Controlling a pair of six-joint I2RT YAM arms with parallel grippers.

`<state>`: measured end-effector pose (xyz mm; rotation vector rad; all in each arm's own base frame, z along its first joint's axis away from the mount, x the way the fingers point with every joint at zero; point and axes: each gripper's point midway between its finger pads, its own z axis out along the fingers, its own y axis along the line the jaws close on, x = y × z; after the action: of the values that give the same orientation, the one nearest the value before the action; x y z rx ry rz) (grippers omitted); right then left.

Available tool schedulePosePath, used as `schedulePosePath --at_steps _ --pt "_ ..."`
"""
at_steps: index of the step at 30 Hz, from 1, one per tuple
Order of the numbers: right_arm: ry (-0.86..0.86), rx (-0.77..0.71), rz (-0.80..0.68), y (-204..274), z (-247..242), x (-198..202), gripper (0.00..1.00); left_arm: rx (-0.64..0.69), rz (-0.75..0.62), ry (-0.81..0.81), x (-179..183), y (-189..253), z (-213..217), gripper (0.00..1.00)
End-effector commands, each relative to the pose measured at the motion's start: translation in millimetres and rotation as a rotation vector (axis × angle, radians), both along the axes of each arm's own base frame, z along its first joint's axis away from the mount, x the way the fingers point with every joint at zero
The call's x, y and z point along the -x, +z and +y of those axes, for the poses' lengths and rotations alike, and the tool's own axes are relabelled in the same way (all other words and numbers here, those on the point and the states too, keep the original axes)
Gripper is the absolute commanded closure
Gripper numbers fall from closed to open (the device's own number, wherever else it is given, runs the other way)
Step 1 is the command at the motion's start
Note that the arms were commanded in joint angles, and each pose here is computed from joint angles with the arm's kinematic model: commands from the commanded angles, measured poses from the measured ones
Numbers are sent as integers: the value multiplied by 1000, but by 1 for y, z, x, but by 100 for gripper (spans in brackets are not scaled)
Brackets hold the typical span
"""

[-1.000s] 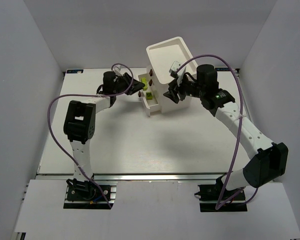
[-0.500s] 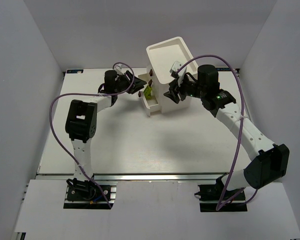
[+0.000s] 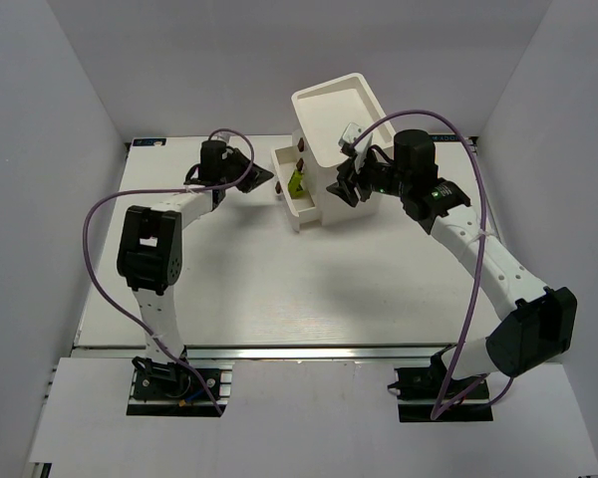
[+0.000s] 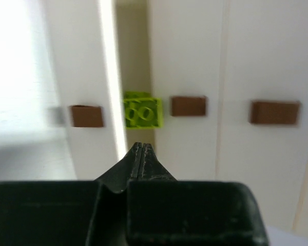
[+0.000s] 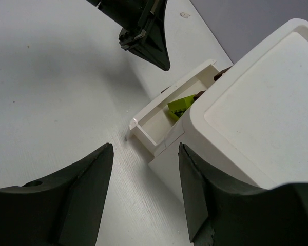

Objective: Sort the legos into containers by color

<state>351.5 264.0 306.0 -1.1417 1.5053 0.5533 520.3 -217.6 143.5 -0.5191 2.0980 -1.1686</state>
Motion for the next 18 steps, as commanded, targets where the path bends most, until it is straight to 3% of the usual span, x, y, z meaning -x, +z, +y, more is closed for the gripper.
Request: schedulePosePath --at_steps 1,5,9,11,18 --pt "-4 -27 -58 19 -2 3 41 -143 142 94 2 -15 24 100" --pt "4 -22 -67 20 -1 1 40 -176 162 67 -10 -27 18 100" --pt "4 -18 -74 21 1 -3 40 -193 77 -4 -17 -9 6 92" --pt "-4 -16 -68 19 0 -7 41 -149 -6 -136 -13 12 -12 92" --pt "-2 -23 -42 14 3 -6 41 -113 -29 -385 7 17 -50 91"
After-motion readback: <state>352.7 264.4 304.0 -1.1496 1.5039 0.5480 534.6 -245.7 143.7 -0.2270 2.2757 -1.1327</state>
